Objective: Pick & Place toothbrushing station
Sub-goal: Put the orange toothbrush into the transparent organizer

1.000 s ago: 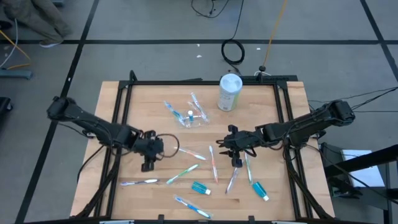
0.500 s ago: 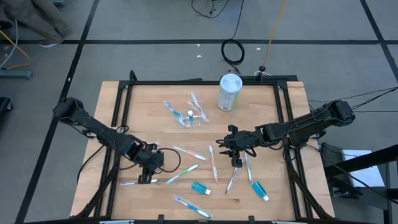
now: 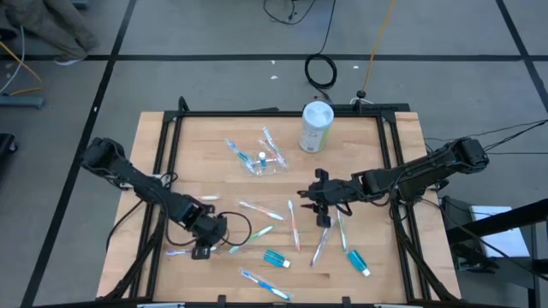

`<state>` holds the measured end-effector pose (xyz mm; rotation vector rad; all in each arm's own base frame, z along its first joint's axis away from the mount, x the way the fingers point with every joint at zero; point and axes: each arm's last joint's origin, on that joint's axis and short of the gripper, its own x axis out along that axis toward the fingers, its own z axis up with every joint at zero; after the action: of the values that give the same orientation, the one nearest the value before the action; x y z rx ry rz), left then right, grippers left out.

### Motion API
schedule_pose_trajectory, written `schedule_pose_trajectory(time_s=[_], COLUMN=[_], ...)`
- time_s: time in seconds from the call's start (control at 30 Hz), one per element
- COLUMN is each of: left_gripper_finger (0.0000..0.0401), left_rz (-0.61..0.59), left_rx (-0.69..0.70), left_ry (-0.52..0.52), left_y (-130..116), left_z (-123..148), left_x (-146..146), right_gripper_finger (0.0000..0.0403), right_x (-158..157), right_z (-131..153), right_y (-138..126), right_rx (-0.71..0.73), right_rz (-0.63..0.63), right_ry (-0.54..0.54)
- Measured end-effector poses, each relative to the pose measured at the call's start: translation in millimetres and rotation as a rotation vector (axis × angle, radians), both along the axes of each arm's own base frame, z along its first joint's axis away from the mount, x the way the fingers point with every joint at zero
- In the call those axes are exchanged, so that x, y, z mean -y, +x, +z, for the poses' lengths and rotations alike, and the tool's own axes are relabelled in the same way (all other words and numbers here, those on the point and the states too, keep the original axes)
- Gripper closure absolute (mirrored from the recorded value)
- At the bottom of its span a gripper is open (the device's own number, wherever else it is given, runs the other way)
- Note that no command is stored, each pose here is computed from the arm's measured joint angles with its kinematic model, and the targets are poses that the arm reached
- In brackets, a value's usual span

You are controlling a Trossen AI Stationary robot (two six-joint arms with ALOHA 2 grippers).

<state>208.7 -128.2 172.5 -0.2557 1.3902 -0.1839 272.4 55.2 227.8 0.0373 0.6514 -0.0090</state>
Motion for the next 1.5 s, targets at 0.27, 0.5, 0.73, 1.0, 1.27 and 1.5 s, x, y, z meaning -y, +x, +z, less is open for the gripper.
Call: schedule_pose_trajectory(time_s=[0.27,0.5,0.73,1.0,1.27,1.5], left_gripper_finger=[0.024,0.024,0.024,0.024,0.024,0.024], left_rz=[0.07,0.173,0.365,0.249,0.166,0.071], left_rx=[0.015,-0.007,-0.227,-0.13,0.467,0.508], left_ry=[0.045,0.2,0.455,0.448,0.336,0.333], left_y=[-4.4,-8.7,-23.1,-5.0,53.8,70.0], left_z=[-0.2,-2.7,-0.8,0.3,18.6,4.6], left_x=[7.1,-4.4,-46.6,-68.6,-69.6,-68.8], right_gripper_finger=[0.0273,0.0273,0.0273,0.0273,0.0273,0.0273], right_x=[0.5,1.1,8.7,18.4,22.5,22.5], right_z=[0.1,-11.8,-14.8,-13.5,-13.5,-13.5], right_y=[0.1,-2.6,-1.9,0.5,1.0,1.0], right_rx=[0.003,0.041,0.056,0.071,0.071,0.071], right_rz=[-0.012,0.015,-0.001,-0.026,-0.041,-0.04], right_ry=[-0.013,-0.034,-0.048,-0.059,-0.058,-0.059])
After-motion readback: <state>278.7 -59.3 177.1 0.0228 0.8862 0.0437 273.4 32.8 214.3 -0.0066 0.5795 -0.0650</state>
